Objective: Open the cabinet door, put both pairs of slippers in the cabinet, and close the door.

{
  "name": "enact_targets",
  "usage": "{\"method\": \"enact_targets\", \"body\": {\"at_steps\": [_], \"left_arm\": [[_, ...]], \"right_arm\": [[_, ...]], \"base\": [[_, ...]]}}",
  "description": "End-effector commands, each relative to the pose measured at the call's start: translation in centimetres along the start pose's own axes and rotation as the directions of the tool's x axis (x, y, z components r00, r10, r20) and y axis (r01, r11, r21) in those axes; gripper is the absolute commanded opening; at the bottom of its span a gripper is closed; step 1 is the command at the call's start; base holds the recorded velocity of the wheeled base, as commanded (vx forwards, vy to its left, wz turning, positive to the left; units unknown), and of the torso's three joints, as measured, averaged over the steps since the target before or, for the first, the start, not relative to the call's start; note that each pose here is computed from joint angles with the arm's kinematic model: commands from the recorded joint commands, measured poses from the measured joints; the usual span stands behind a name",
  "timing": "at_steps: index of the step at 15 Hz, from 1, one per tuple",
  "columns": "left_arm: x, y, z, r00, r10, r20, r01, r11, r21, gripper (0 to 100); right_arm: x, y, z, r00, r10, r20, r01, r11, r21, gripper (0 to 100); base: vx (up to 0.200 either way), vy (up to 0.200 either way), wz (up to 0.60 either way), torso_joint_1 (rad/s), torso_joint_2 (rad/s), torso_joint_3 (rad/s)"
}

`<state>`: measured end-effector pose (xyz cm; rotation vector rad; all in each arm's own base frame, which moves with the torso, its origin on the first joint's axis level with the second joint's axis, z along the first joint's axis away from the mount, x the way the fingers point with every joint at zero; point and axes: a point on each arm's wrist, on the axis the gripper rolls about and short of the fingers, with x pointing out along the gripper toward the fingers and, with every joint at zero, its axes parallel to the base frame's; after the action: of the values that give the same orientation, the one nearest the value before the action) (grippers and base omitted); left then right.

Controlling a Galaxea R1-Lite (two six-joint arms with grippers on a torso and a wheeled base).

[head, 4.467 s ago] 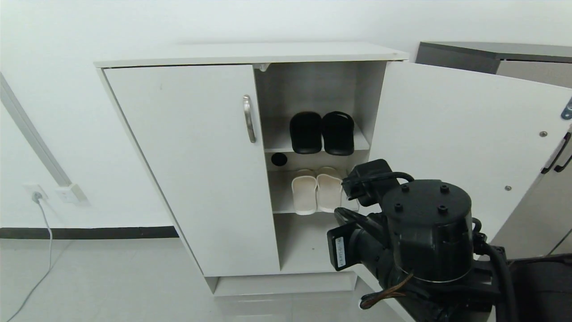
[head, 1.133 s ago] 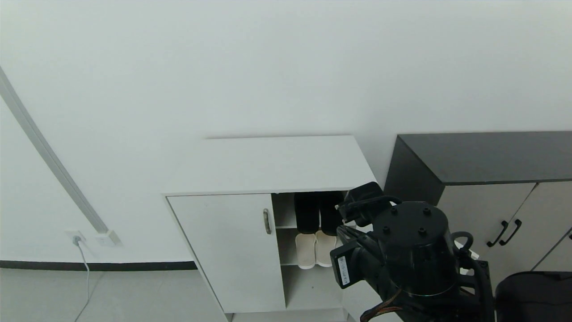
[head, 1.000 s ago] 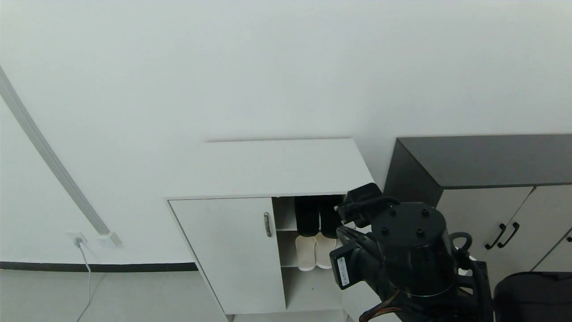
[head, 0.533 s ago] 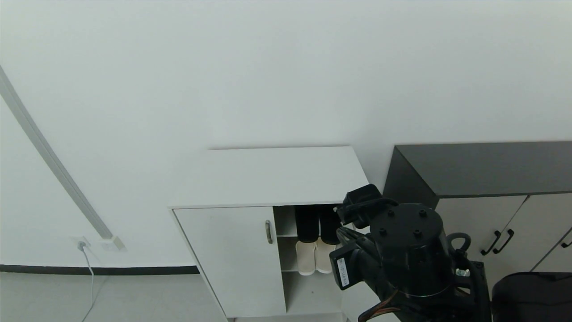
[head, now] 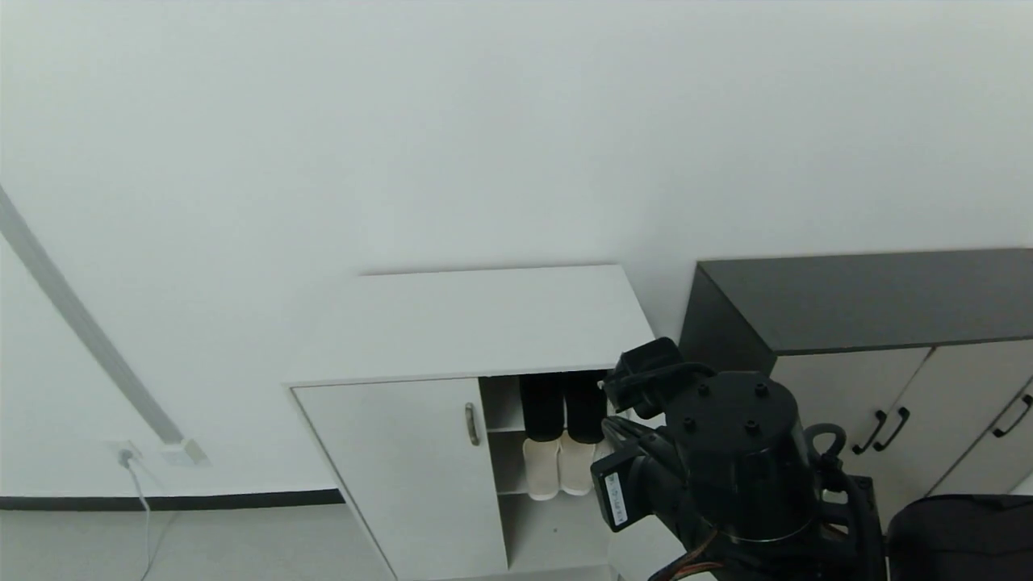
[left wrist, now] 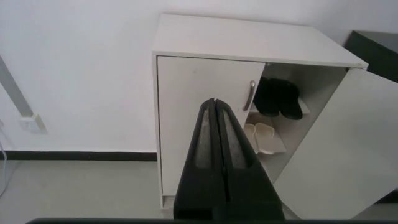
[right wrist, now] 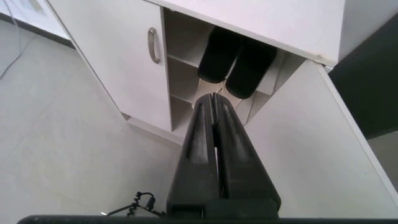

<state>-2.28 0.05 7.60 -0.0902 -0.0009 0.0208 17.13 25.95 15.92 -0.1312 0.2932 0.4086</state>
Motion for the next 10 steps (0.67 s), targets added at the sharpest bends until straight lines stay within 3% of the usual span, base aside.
{"method": "enact_targets", "body": {"at_steps": [1, 3, 10], "left_arm": [[0.01, 0.00, 0.00, 1.000, 0.001, -0.001, -0.001, 1.000, 0.000, 0], [0.01, 0.00, 0.00, 1.000, 0.001, -0.001, -0.001, 1.000, 0.000, 0], [0.01, 0.00, 0.00, 1.000, 0.001, -0.001, -0.001, 1.000, -0.003, 0]], "right_arm": [[-0.05, -0.02, 0.06, 1.000, 0.002, 0.002, -0.002, 1.000, 0.001, 0], [0.00, -0.11, 0.07, 1.000, -0.002, 0.002, 0.002, 1.000, 0.003, 0], [0.44, -0.68, 0.07, 1.000, -0.025, -0.002, 0.025, 1.000, 0.004, 0]], "base": [[0.000, 0.000, -0.60, 0.002, 0.00, 0.002], [0.000, 0.000, -0.60, 0.017, 0.00, -0.002], [0.000, 0.000, 0.00, 0.000, 0.00, 0.000]]}}
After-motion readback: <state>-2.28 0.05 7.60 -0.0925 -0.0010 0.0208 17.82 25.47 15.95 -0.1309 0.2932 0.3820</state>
